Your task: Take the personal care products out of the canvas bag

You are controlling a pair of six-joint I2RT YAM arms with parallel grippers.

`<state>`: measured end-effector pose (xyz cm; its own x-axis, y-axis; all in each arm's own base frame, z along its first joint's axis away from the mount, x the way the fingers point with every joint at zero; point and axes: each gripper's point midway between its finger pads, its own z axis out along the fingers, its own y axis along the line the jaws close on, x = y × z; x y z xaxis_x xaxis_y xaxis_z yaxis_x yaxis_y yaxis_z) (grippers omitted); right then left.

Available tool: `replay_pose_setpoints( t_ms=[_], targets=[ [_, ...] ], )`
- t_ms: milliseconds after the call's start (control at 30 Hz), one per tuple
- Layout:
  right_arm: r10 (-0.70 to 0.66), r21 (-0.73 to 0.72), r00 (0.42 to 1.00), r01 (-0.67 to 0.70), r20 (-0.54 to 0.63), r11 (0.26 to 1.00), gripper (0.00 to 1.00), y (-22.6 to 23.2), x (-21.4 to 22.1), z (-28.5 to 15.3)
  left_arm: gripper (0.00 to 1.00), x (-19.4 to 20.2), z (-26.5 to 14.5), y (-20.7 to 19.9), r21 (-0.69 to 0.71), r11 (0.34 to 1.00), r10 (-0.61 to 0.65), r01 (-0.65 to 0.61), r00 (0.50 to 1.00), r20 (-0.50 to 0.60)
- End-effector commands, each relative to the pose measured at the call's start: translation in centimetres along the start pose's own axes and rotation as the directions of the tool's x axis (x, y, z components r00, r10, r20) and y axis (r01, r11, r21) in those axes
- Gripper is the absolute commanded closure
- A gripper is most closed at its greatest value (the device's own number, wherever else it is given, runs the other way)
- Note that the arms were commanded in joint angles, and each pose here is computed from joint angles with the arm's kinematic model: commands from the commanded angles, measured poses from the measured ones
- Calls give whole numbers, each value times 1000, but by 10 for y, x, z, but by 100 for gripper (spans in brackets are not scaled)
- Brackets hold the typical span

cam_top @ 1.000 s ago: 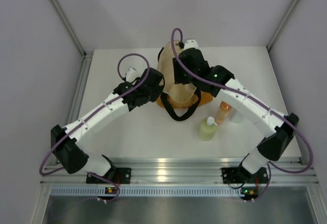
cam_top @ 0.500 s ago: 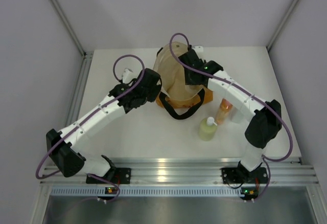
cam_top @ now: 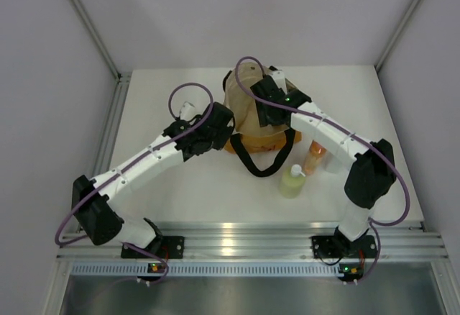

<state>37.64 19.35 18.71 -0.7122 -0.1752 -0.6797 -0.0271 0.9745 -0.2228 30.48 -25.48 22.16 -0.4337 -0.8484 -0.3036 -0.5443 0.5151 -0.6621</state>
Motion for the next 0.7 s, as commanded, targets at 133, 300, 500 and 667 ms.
replay_pose_setpoints(
  t_ms=[133, 300, 500, 667],
  targets=[
    [-5, -44, 999, 7, 47, 999, 21, 1, -20, -4, 100, 7, 7, 23, -44, 998, 53, -52, 998, 26],
    [38, -80, 993, -29, 116, 996, 22, 1, -37, -17, 100, 10, 4, 23, -34, 997, 67, -65, 997, 43],
    [31, -35, 988, -26, 151, 999, 23, -12, -53, -18, 100, 20, 3, 25, -33, 997, 77, -76, 996, 41],
    [36, 12, 989, -38, 143, 999, 23, -27, -55, -6, 100, 30, 6, 27, -37, 995, 91, -90, 995, 37]
  ],
)
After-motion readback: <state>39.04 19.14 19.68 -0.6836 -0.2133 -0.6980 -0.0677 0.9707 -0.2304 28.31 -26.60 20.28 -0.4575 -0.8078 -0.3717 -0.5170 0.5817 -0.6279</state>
